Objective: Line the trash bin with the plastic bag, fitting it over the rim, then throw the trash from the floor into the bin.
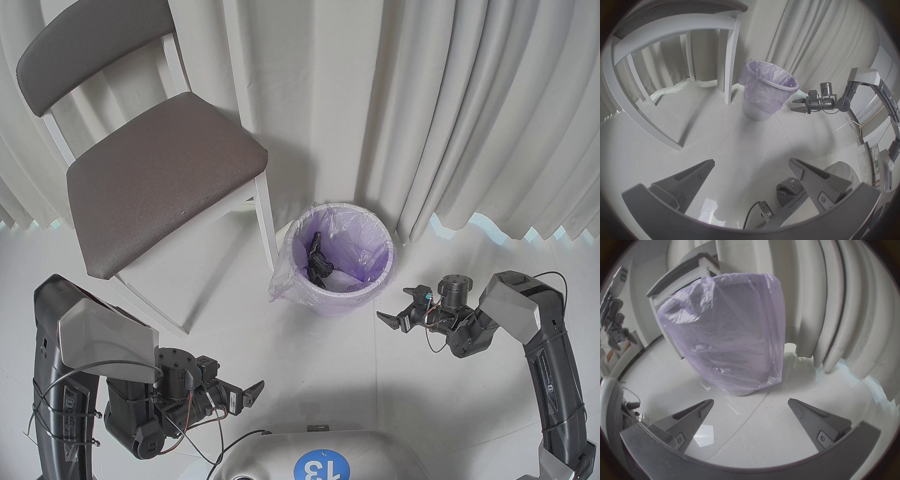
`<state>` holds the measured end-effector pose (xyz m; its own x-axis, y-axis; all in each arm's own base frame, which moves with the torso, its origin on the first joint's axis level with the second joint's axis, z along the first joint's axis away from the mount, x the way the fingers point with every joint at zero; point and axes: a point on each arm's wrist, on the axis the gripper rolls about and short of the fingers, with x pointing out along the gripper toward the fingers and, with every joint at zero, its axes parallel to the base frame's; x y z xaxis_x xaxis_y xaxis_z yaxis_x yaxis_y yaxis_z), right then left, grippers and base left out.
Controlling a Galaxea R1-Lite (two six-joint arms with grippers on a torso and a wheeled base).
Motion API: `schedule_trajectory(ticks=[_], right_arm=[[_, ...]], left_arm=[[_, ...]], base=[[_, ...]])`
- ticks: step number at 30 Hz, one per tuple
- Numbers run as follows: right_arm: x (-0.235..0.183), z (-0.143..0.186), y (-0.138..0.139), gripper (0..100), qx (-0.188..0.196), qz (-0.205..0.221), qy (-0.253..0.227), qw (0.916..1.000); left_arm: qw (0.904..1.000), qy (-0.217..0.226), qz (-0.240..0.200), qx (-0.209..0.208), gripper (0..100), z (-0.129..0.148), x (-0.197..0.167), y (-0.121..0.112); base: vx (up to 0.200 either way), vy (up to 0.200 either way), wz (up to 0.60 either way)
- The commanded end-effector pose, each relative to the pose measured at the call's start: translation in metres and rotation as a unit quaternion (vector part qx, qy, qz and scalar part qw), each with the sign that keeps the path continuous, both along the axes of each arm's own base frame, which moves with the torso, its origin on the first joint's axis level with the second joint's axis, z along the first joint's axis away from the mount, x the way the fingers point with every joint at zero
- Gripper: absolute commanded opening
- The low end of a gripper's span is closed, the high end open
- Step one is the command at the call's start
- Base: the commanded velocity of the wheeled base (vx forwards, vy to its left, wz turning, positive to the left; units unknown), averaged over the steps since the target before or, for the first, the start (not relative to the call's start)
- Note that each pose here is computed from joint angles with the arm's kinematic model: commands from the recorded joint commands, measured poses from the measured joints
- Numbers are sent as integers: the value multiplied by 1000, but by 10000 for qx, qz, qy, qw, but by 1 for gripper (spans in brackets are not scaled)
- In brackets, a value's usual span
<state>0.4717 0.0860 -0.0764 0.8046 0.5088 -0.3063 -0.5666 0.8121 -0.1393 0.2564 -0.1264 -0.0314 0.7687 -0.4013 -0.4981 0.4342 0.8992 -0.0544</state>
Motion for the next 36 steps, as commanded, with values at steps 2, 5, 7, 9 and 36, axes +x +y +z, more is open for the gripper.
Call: schedule_trajectory(ticks=[2,5,7,9,36], right_arm=[[11,11,38,100,199,-311,-277,9989],[20,8,45,100,145,-580,-424,9973],[23,6,47,100,112,-670,-392,9969],[24,7,48,100,137,-700,-395,9967],[33,10,54,0,489,-648,-438,9957]], left_arm=[[10000,-68,-19,-35,100,1,0,-1],[10000,-68,-19,-35,100,1,0,-1],[10000,-68,-26,-35,100,1,0,-2],[10000,-54,-42,-28,100,0,-1,-2],[10000,-41,-42,-21,100,-2,0,-3]], base=[[0,0,0],[0,0,0],[0,0,0],[0,0,0],[0,0,0]])
